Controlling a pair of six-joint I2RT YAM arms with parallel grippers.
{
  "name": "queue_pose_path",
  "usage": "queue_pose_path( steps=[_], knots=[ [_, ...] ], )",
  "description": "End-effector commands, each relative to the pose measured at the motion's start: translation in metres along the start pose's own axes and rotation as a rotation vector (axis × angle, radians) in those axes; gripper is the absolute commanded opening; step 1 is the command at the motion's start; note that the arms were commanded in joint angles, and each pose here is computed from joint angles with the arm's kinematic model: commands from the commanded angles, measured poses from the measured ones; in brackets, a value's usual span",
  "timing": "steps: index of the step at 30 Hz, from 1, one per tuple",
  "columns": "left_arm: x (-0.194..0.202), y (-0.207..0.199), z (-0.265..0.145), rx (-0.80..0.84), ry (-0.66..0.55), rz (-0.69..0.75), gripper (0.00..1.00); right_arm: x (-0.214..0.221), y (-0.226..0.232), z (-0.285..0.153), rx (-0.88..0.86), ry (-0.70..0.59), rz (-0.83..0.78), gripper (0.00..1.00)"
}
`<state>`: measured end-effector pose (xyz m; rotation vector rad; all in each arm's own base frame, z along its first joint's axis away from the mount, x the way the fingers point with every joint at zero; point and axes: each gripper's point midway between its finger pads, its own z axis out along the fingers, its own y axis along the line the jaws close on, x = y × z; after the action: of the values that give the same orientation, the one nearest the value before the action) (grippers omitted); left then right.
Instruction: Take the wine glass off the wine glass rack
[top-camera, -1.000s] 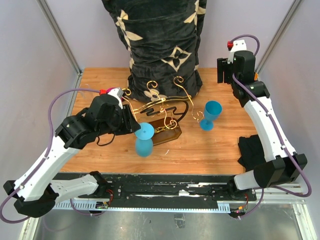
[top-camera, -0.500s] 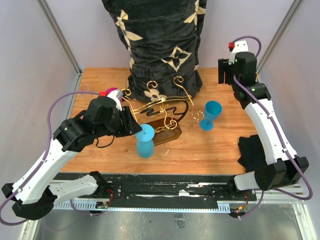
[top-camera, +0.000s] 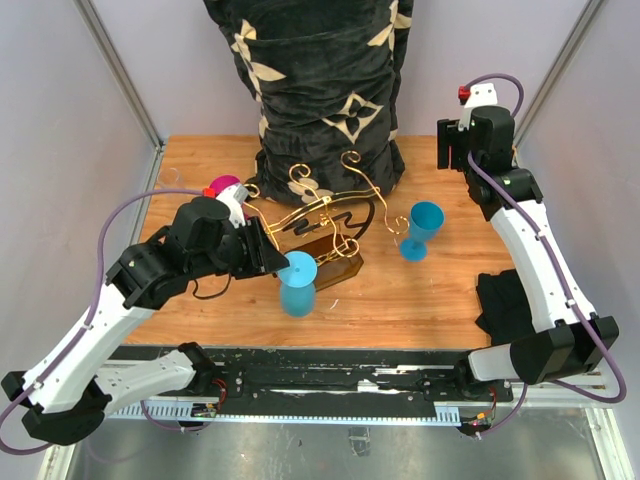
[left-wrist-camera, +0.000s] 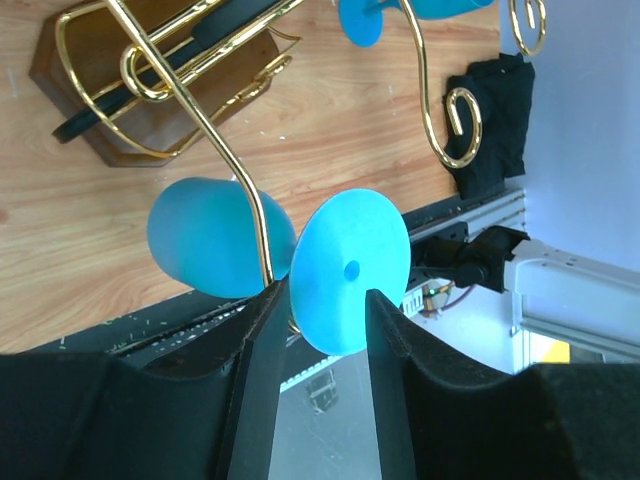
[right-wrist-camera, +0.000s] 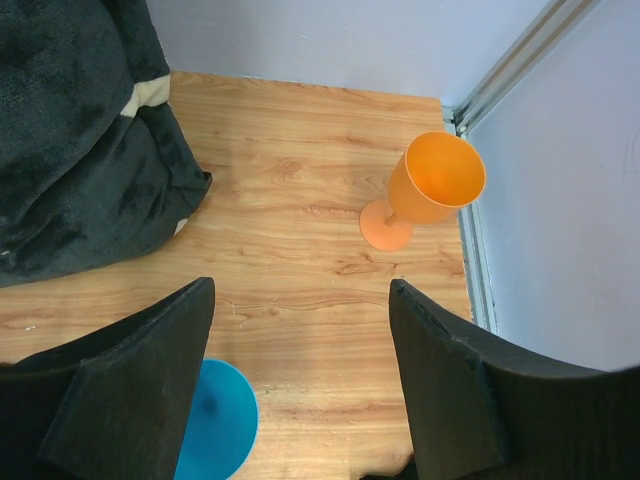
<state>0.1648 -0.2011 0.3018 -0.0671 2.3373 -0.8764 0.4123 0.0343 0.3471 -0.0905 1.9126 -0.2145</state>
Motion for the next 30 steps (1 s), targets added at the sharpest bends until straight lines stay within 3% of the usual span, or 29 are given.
queue_pose_path(
  steps=[1,19,25,28,30],
  knots=[
    [0.007,-0.014,-0.001,0.083,0.040,-0.018,0.41,-0.008,-0.007,-0.009,0.028,-0.036,0.011,0.72],
    [0.012,-0.032,0.006,0.225,0.037,-0.032,0.42,-0.008,-0.013,-0.016,0.041,-0.048,0.019,0.72],
    [0.023,-0.035,0.014,0.253,0.089,-0.040,0.42,-0.007,-0.014,-0.016,0.043,-0.048,0.021,0.72],
    [0.026,-0.036,0.018,0.269,0.107,-0.042,0.41,-0.006,-0.014,-0.016,0.043,-0.047,0.021,0.72],
    [0.029,-0.036,0.022,0.271,0.119,-0.042,0.35,-0.006,-0.015,-0.016,0.046,-0.048,0.022,0.72]
  ],
)
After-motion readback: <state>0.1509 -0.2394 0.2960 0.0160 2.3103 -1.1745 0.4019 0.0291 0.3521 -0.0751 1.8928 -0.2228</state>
